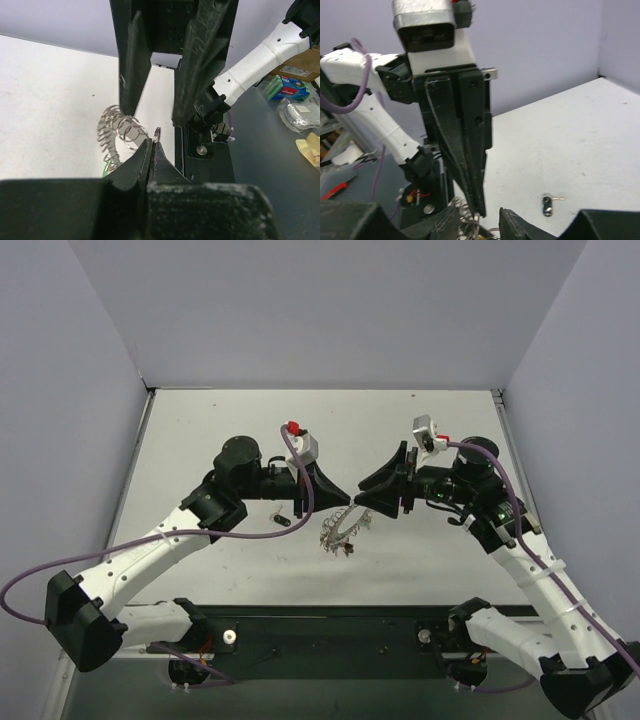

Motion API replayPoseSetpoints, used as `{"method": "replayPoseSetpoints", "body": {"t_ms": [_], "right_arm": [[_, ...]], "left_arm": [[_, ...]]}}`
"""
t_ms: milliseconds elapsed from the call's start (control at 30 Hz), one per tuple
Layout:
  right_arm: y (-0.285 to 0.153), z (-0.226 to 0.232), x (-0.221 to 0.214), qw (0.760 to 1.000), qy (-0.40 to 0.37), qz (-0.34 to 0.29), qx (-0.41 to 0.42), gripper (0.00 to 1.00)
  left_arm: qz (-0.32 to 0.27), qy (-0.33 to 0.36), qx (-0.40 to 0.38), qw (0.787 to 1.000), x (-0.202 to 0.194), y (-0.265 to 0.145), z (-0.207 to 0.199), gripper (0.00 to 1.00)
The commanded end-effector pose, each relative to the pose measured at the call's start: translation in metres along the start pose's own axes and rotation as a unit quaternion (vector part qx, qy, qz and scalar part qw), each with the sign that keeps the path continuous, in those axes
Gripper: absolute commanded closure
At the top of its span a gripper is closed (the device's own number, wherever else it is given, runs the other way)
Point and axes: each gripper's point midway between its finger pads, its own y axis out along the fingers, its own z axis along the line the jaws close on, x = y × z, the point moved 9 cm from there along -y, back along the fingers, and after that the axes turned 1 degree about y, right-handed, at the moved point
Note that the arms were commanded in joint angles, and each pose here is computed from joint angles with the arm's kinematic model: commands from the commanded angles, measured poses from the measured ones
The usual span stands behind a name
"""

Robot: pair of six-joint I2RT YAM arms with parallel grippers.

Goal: Put the keys on the keyring

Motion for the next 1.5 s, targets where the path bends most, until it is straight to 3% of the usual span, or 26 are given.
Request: {"method": "replayPoseSetpoints", "body": {"t_ms": [0,133,467,667,767,867,900,1000,1200,1267,1400,1467], "right_arm": [[-0.009,-0.003,0.017,0.994,-0.052,-0.056,-0.079,0.59],[-0.013,0.001,0.020,0.991,-0.063,-0.071,-0.089,0.47],[-0.006,-0.009,0.006,0.994,-0.042,-0.049,-0.086,0.46],[0.003,-0.028,-0.021,0.994,0.015,0.009,-0.109,0.44],[0.007,-0.038,-0.041,0.990,0.058,0.046,-0.124,0.33],[0.011,-0.047,-0.058,0.984,0.091,0.067,-0.141,0.28],[0.012,-0.049,-0.062,0.982,0.099,0.072,-0.146,0.27],[0.016,-0.057,-0.076,0.974,0.127,0.088,-0.165,0.27],[0.029,-0.075,-0.104,0.958,0.170,0.130,-0.190,0.27],[0.034,-0.080,-0.112,0.952,0.182,0.147,-0.196,0.28],[0.045,-0.089,-0.128,0.938,0.187,0.183,-0.229,0.33],[0.052,-0.096,-0.132,0.926,0.198,0.195,-0.253,0.36]], "left_arm": [[-0.043,0.054,0.021,0.997,0.021,-0.008,-0.010,1.00],[-0.043,0.057,0.037,0.997,0.022,-0.011,-0.012,1.00],[-0.020,0.044,0.082,0.995,0.008,-0.014,-0.003,1.00],[0.012,-0.008,0.188,0.982,-0.022,-0.018,0.019,1.00],[0.033,-0.040,0.239,0.970,-0.041,-0.020,0.030,1.00],[0.074,-0.090,0.283,0.952,-0.069,-0.024,0.041,0.87],[0.081,-0.110,0.296,0.945,-0.076,-0.027,0.045,0.76],[0.113,-0.166,0.316,0.927,-0.105,-0.033,0.053,0.54],[0.142,-0.257,0.351,0.889,-0.150,-0.052,0.067,0.43],[0.151,-0.270,0.361,0.880,-0.158,-0.057,0.068,0.36],[0.164,-0.282,0.372,0.869,-0.167,-0.059,0.071,0.33],[0.172,-0.289,0.382,0.861,-0.172,-0.059,0.074,0.06]]}}
